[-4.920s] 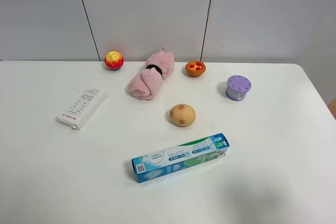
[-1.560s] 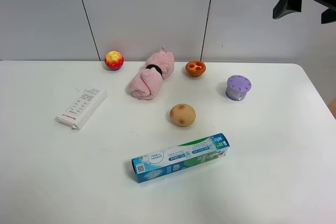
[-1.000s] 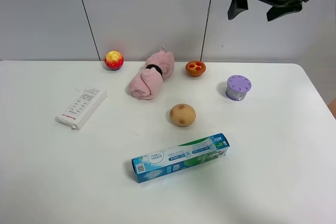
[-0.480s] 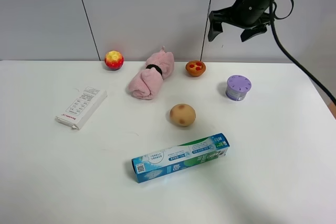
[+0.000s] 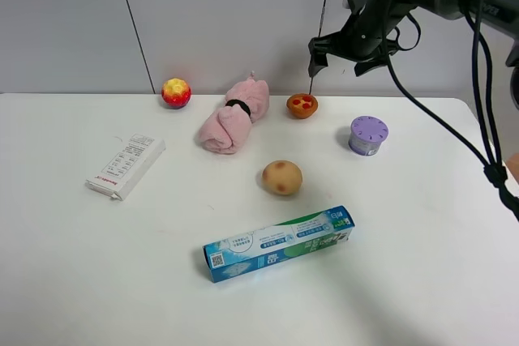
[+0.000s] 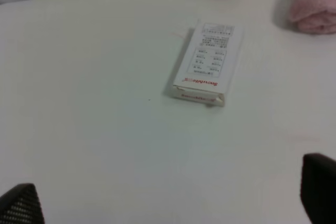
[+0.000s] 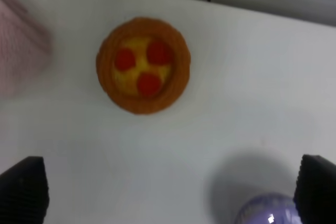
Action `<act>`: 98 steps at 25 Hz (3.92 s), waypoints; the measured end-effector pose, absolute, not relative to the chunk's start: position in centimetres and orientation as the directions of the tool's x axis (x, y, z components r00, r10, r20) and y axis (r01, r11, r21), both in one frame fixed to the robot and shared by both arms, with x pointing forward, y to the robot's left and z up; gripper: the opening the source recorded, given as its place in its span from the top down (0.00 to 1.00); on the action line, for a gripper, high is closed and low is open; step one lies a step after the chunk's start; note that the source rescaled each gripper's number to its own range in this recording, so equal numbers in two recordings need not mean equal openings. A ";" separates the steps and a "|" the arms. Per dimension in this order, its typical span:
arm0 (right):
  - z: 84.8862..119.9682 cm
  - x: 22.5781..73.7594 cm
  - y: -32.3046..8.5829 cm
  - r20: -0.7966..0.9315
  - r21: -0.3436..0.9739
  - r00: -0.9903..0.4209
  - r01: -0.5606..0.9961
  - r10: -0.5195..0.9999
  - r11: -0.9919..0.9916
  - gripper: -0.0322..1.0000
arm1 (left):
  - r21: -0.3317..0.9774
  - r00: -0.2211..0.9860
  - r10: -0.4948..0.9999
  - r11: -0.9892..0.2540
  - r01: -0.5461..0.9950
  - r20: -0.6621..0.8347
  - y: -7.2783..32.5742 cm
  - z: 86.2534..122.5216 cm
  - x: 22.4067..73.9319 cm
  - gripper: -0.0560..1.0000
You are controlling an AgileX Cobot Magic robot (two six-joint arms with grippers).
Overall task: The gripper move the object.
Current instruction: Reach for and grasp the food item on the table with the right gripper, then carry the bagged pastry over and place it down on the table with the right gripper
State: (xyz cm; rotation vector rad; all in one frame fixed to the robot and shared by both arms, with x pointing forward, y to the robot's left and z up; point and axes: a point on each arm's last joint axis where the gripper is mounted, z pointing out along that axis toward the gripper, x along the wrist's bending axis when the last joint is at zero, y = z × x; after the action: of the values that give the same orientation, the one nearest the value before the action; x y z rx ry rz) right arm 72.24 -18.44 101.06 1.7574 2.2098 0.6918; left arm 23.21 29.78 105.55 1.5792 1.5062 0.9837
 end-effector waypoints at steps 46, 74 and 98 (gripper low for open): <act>90.8 77.3 -15.2 0.082 0.540 -0.304 0.814 0.949 0.214 0.15 | 0.897 0.021 0.999 -0.047 0.440 0.042 29.8 105.5 23.2 0.00; 87.6 76.9 -12.2 0.030 0.547 -0.382 0.779 0.923 0.305 0.32 | 0.897 0.021 0.999 -0.047 0.440 0.042 29.8 105.5 23.2 0.00; 88.7 76.7 -12.4 0.015 0.538 -0.386 0.781 0.923 0.318 0.96 | 0.897 0.021 0.999 -0.047 0.440 0.042 29.8 105.5 23.2 0.00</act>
State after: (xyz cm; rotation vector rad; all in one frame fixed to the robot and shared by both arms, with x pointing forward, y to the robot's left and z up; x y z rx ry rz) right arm 76.73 -12.37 88.69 1.5338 2.2926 0.6818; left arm 23.21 29.78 105.55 1.5792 1.5062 0.9837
